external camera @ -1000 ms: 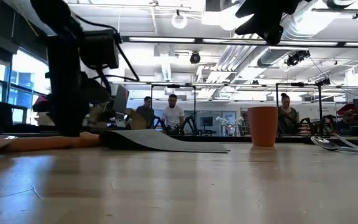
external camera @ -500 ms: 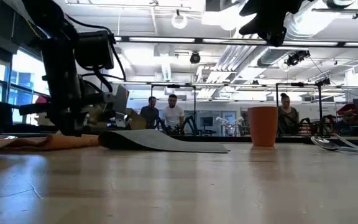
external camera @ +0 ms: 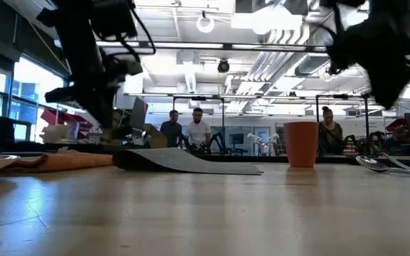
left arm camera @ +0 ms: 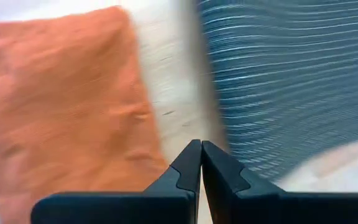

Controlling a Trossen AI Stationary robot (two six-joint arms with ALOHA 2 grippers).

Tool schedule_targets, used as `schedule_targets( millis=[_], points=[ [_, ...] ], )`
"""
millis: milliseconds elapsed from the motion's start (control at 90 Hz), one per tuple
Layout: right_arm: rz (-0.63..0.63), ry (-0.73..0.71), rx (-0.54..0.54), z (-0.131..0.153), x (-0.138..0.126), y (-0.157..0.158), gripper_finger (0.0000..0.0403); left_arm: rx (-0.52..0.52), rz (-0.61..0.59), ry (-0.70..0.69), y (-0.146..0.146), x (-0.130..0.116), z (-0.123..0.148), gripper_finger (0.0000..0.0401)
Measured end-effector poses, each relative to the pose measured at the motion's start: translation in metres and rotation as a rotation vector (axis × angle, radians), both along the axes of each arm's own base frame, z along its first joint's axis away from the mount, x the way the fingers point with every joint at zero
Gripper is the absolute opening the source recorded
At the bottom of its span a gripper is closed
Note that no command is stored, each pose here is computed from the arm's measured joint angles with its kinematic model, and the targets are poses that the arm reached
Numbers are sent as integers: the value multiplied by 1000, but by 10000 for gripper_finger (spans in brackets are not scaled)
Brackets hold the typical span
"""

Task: Set table place
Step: Put the orange fork on top of the table napkin

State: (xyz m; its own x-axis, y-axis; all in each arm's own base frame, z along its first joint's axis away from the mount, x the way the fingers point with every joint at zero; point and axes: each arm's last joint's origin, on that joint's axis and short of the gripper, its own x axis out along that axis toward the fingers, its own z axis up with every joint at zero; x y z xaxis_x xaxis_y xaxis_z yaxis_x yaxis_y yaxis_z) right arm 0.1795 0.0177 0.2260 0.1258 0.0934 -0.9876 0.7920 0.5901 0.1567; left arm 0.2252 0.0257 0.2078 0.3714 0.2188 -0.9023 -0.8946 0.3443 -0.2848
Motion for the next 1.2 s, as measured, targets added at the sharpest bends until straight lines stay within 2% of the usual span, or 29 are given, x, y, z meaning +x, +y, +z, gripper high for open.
schedule_targets(
  millis=[244,356,444,789,933,1067,1200],
  points=[
    [-65,208,73,-50,-31,-18,138,55,-146,-100,-11,8,23,0],
    [-77,178,68,-60,-31,-21,138,66,-182,-110,-15,10,23,0],
    [-94,228,48,-67,-33,-23,134,75,-207,-108,-17,10,23,0],
    [-32,379,174,-99,-31,-21,60,74,-258,-102,-20,10,23,0],
    [-10,359,174,-99,-26,-19,9,76,-265,-104,-20,10,24,0],
    [-31,320,153,-85,-20,-19,2,85,-294,-99,-20,10,24,0],
    [-53,204,148,-53,-7,-15,1,92,-323,-112,-24,10,25,0]
  ],
)
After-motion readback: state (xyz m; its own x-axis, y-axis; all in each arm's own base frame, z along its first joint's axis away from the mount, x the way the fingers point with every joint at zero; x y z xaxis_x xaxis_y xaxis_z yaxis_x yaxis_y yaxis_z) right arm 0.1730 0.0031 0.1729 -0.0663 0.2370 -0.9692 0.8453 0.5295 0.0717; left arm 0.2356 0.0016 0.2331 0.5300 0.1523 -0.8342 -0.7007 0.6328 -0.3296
